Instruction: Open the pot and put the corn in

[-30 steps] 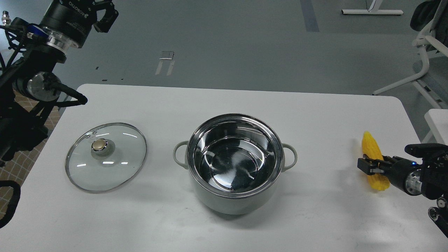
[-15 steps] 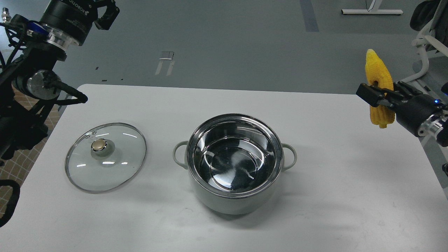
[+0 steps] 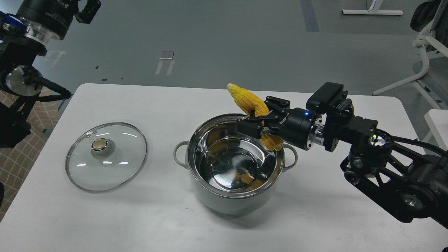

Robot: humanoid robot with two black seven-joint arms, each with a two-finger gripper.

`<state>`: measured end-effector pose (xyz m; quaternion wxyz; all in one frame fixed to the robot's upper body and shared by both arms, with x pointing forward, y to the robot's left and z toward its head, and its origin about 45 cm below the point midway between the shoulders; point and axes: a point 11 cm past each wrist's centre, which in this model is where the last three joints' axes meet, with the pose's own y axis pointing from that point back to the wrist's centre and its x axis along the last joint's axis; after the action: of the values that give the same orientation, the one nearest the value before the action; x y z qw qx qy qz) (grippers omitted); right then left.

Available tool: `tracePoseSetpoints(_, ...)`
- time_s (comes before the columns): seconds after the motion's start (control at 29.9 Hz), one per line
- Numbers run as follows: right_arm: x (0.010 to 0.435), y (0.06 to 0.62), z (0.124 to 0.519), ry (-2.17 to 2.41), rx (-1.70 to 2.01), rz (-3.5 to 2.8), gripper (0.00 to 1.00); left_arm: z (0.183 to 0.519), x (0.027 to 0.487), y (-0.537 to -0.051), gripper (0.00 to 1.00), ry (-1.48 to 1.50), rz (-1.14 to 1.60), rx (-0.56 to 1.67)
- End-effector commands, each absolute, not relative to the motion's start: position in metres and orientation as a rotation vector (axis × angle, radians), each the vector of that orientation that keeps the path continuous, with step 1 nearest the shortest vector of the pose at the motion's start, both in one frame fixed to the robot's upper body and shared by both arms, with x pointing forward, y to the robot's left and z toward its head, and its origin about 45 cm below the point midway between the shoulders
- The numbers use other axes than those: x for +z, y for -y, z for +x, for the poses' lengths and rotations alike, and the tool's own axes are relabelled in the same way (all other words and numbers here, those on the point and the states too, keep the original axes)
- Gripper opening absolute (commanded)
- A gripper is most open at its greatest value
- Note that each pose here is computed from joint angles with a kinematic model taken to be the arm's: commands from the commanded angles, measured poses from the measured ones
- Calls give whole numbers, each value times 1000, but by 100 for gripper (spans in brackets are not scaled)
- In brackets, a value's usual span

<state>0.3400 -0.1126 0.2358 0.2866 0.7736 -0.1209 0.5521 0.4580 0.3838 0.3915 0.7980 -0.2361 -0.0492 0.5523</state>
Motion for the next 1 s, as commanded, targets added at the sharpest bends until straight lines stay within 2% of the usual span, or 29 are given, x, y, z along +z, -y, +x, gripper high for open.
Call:
tracePoseSetpoints(0.0,216,102,330,221,1461,2065,13,458,394,-383,98,109,-511,1185)
tracePoseSetpoints(0.07,207,104,328,185,1453,2044,19,458,394,-383,98,109,-509,1185)
tracePoseSetpoints(0.13,203,107,329,177,1456,2025,34,458,393,-385,98,110,-506,1187)
tracePoseSetpoints(0.2,203,107,328,177,1454,2028,41,458,393,-385,98,111,-505,1186)
tracePoseSetpoints(0.27,203,106,327,175,1453,2032,52,458,393,-385,98,109,-506,1186)
tracePoseSetpoints(0.3,202,105,327,175,1453,2034,62,458,392,-384,98,108,-505,1186)
tracePoseSetpoints(0.4,204,103,328,177,1459,2036,76,458,392,-385,98,108,-507,1188)
tracePoseSetpoints(0.57,205,101,327,177,1462,2041,82,458,394,-386,98,112,-507,1186)
tracePoseSetpoints(0.6,205,99,327,176,1464,2046,91,457,394,-386,98,112,-507,1184)
tracePoseSetpoints(0.67,205,99,327,178,1464,2048,94,457,395,-386,98,113,-509,1184)
tracePoseSetpoints(0.84,212,96,327,191,1482,2058,95,457,395,-387,98,114,-510,1185)
tracePoseSetpoints(0.94,242,98,343,324,1526,2065,98,456,396,-390,98,118,-508,1189)
tracePoseSetpoints(0.97,264,99,356,427,1546,2072,100,456,397,-389,98,119,-510,1185)
